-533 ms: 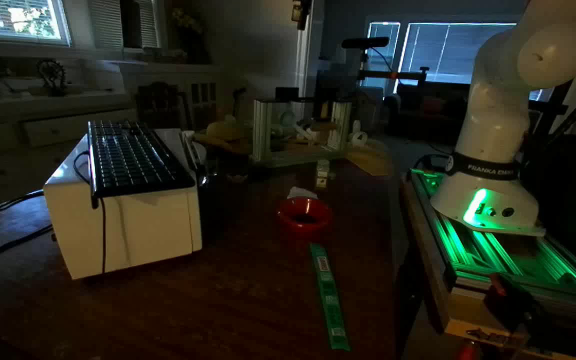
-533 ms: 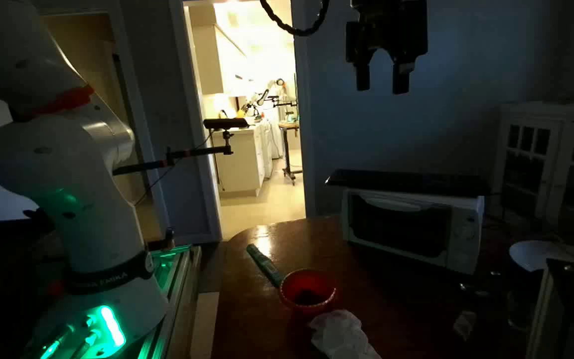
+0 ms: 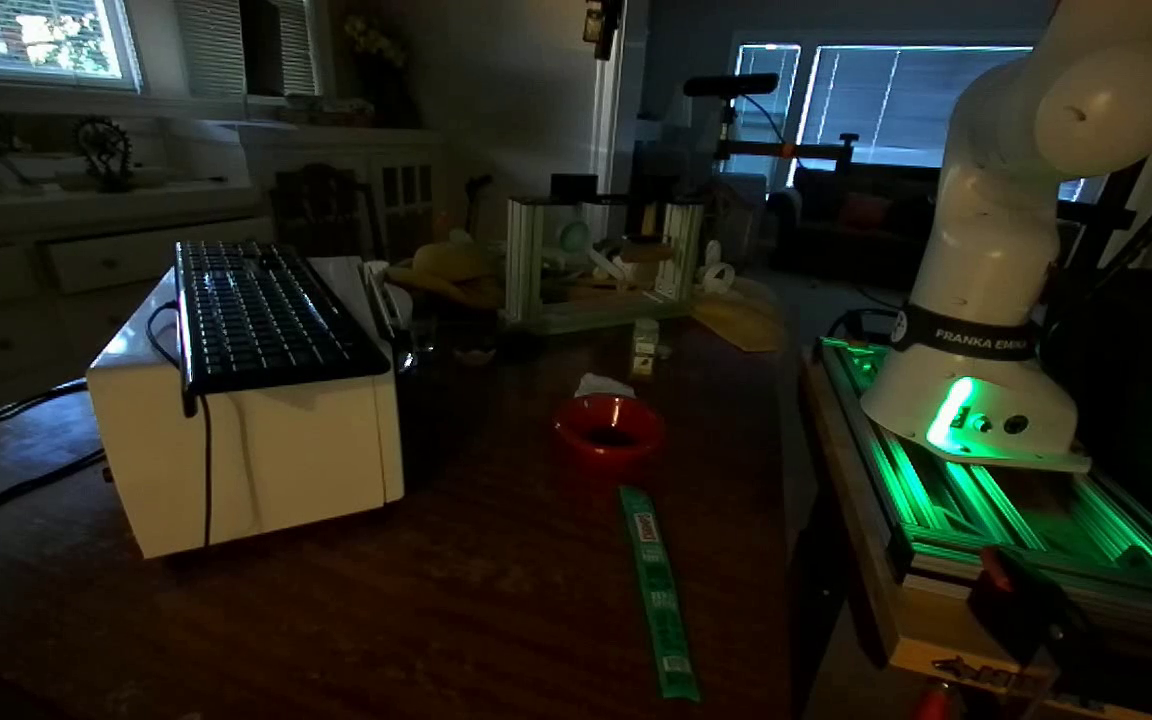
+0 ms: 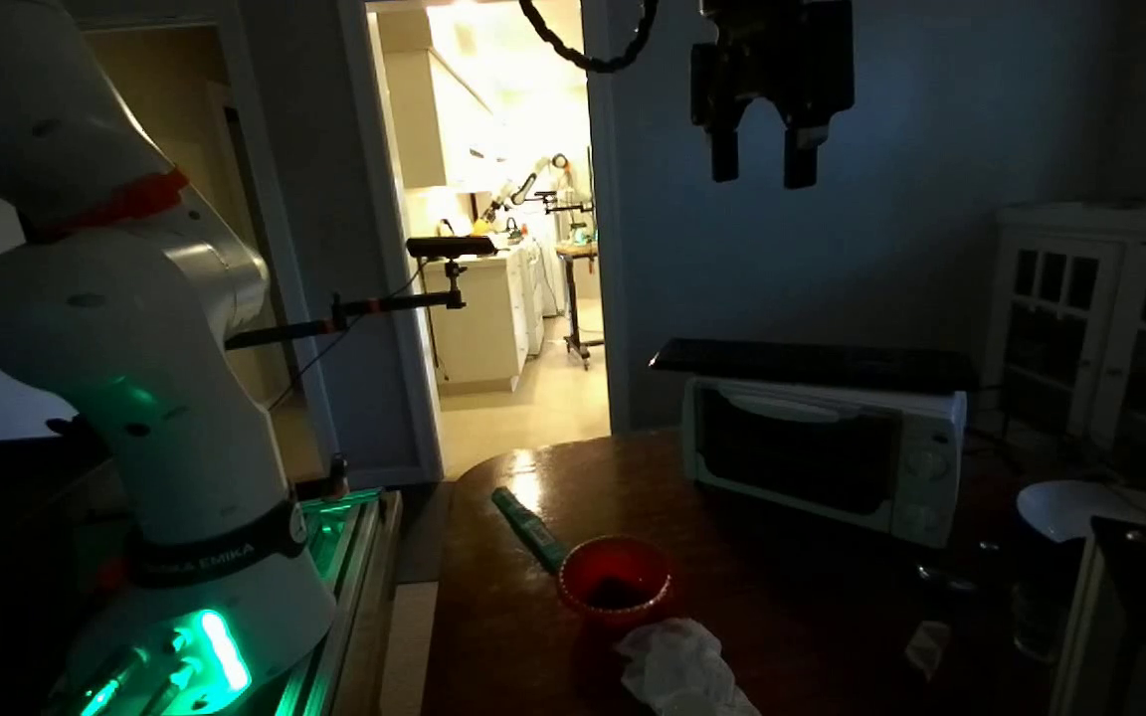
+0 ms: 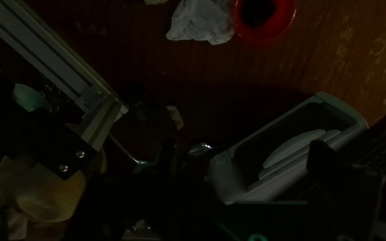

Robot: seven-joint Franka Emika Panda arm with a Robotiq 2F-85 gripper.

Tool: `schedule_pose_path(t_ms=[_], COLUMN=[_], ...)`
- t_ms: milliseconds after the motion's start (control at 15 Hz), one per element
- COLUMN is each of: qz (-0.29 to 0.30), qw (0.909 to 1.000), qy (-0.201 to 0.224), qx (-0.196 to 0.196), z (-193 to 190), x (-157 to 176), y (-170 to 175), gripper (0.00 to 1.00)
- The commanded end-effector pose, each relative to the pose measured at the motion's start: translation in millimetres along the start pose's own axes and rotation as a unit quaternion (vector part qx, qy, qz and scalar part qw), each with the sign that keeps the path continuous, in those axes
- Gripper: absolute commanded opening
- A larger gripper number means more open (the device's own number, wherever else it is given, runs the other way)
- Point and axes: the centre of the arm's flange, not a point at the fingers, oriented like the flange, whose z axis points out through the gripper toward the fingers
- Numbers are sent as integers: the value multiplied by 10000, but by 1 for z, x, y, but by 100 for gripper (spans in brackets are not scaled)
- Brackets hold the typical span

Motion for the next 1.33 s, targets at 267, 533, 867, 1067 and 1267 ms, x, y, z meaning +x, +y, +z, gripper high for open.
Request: schedule_pose_path(t_ms=[267, 533, 867, 1067, 1267], qz=[973, 1711, 2637, 3170, 3555], qw=[9943, 9839, 9625, 9455, 9310], qy=[145, 155, -62, -138, -231], qx=[-402, -497, -631, -737, -798], z=[20, 45, 76, 87, 98], x=[19, 28, 48, 54, 56], y=[38, 78, 132, 163, 193], gripper=[100, 100, 100, 100, 100])
